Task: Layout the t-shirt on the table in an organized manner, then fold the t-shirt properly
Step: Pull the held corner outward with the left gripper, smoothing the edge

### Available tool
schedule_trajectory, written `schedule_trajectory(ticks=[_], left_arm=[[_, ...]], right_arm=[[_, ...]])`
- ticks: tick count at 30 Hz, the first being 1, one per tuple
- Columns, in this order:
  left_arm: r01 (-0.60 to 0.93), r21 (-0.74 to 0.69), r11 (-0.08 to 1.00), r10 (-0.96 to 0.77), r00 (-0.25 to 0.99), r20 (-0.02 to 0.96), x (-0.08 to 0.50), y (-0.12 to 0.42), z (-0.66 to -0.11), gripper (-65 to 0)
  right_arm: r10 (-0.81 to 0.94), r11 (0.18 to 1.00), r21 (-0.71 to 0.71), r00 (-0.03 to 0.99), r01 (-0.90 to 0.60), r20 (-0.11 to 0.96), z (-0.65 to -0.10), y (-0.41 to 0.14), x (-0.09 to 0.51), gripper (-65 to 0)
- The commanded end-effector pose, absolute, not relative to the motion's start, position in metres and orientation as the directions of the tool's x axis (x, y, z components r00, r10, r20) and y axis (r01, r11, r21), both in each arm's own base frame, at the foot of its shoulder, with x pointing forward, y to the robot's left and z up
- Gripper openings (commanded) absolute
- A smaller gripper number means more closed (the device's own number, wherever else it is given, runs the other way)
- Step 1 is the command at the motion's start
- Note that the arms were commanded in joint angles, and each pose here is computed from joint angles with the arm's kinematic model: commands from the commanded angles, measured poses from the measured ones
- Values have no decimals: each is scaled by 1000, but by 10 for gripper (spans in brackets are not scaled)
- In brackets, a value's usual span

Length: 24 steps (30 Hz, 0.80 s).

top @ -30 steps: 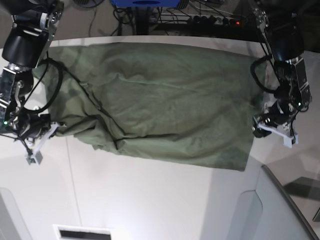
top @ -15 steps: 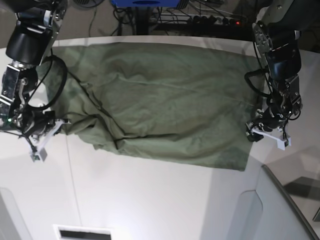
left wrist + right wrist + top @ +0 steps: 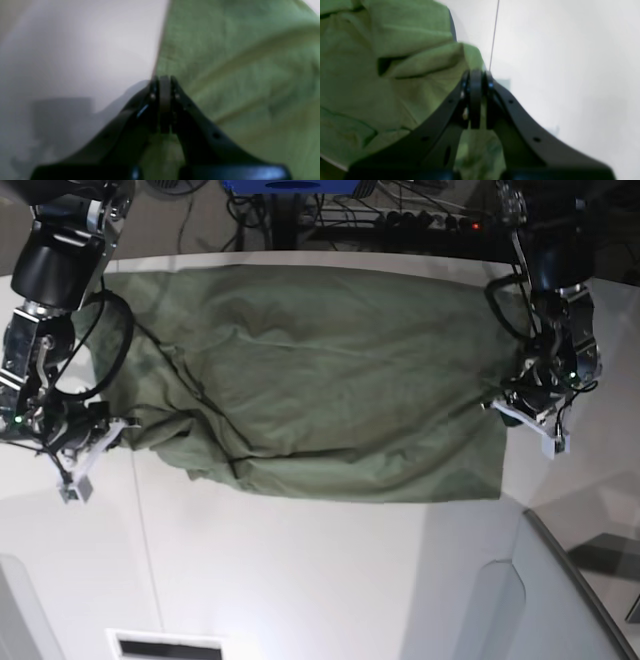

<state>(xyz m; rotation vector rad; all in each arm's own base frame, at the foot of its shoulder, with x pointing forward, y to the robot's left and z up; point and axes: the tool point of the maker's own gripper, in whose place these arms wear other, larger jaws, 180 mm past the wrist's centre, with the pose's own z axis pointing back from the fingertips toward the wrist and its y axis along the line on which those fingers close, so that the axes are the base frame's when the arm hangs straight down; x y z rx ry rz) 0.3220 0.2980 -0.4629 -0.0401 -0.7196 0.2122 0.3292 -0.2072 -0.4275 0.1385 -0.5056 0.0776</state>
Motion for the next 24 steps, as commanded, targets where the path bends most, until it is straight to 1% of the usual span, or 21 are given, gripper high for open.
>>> schedule_trajectory(ticks=[1, 6, 10, 15, 21, 22, 24], left_arm=[[-162, -91, 983, 177, 668, 722, 341, 306, -432, -650], [-90, -13, 996, 69, 654, 754, 320, 297, -402, -650], [-40, 25, 999, 9, 682, 731, 294, 282, -392, -650], [-9, 60, 998, -35, 734, 678, 261, 276, -396, -650], [-18, 55, 998, -22, 765, 643, 250, 280, -411, -650], [-19, 56, 998, -21, 772, 635, 246, 281, -413, -638], [-16, 59, 998, -25, 772, 636, 243, 280, -412, -472]], right_arm=[[43, 988, 101, 840, -115, 540, -411, -211, 344, -650], [42, 988, 103, 841, -115, 539, -412, -210, 344, -650], [42, 988, 103, 841, -115, 539, -412, -210, 344, -650], [42, 988, 104, 843, -115, 537, -413, -210, 343, -650], [42, 988, 104, 843, -115, 536, -413, -210, 343, -650], [42, 988, 104, 843, -115, 536, -413, -210, 343, -650], [42, 988, 104, 843, -115, 536, -413, -210, 343, -650]])
